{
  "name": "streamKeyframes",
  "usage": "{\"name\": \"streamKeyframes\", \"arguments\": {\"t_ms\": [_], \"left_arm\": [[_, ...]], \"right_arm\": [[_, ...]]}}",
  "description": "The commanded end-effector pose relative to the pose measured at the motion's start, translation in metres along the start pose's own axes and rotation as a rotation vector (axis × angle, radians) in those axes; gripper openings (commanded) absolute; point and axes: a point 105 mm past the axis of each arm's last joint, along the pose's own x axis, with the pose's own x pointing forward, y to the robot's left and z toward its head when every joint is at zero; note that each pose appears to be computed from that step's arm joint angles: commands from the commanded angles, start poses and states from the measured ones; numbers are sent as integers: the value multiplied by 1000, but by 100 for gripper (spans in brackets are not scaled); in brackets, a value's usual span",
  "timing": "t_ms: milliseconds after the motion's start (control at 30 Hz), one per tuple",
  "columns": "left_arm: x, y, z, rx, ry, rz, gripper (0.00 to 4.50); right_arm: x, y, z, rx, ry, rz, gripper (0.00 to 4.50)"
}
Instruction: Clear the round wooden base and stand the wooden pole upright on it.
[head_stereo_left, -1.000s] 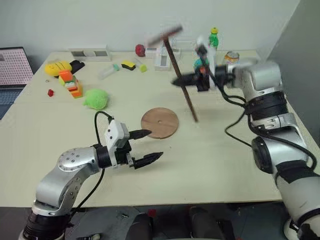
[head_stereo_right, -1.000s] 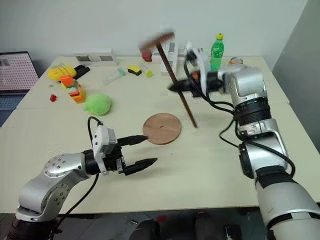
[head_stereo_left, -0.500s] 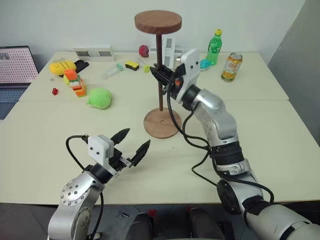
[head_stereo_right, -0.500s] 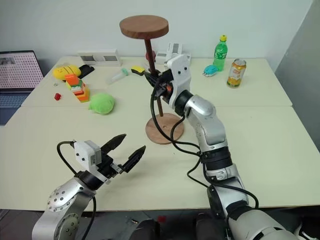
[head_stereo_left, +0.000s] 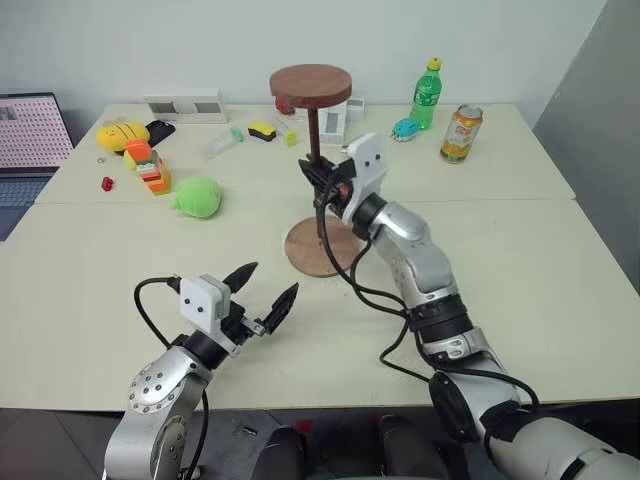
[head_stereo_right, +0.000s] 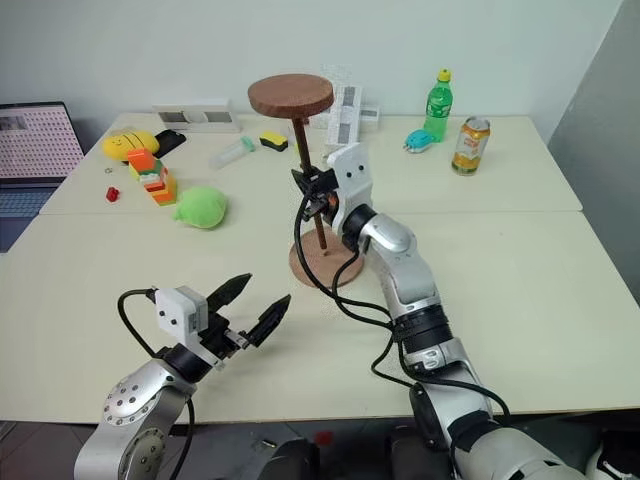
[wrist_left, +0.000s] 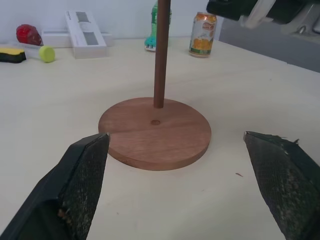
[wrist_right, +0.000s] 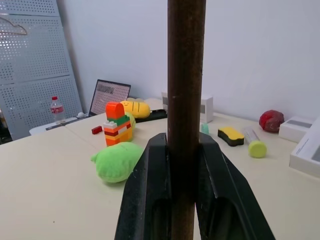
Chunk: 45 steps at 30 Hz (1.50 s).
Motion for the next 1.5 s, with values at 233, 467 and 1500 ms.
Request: {"name": "streamKeyframes", "arguments": {"t_ms": [233,467,1500], "left_arm": [[-1,2,7,33,-29,-1,450],[0,-1,7,31,-33,-8,450],[9,3,12,45,-60,-20,450]], "right_arm": [[4,-3,-6,-5,-23,-24,24],[5,-6,-19,27,-5,-47,24],[-18,0,-81,-59,294,2,24]]}}
